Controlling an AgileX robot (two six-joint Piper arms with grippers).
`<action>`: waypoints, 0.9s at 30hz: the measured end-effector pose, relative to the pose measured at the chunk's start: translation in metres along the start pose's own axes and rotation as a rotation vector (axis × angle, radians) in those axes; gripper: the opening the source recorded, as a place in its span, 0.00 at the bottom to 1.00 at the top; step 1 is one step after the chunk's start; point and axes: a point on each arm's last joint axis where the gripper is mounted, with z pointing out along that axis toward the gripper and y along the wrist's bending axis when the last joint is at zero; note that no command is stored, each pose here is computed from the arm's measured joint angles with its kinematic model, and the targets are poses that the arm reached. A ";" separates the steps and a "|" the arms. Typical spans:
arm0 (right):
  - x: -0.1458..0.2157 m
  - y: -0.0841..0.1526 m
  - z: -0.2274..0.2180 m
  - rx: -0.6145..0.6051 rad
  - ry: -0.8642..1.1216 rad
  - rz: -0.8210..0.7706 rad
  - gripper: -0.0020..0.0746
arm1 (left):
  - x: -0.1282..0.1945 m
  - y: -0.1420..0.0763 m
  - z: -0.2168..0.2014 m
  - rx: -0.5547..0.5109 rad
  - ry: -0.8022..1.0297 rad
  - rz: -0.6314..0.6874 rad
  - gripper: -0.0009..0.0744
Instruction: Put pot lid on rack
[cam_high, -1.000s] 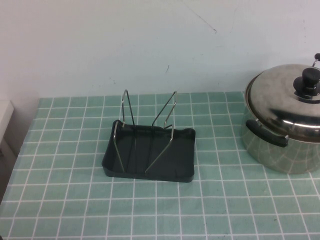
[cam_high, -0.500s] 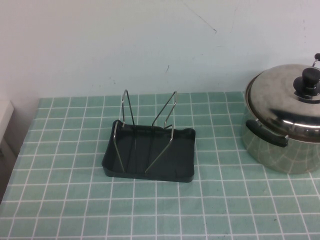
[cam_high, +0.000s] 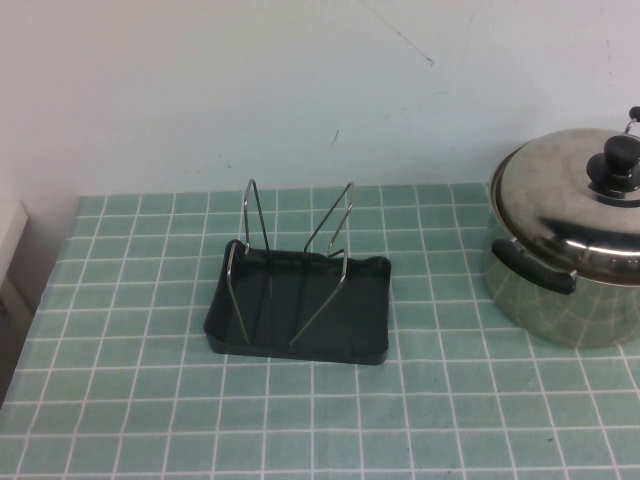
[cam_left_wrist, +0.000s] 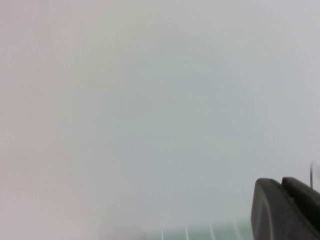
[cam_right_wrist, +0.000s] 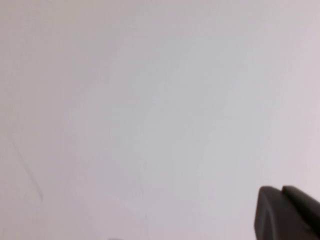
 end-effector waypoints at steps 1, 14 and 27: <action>-0.007 -0.001 0.000 0.008 -0.073 0.003 0.02 | -0.006 0.000 0.000 0.002 -0.063 0.002 0.01; -0.020 -0.013 0.001 0.106 -0.117 0.159 0.02 | -0.039 -0.001 -0.007 0.017 -0.406 -0.048 0.01; -0.079 -0.030 0.051 0.009 0.162 0.009 0.02 | -0.108 0.001 0.019 0.048 -0.272 -0.254 0.01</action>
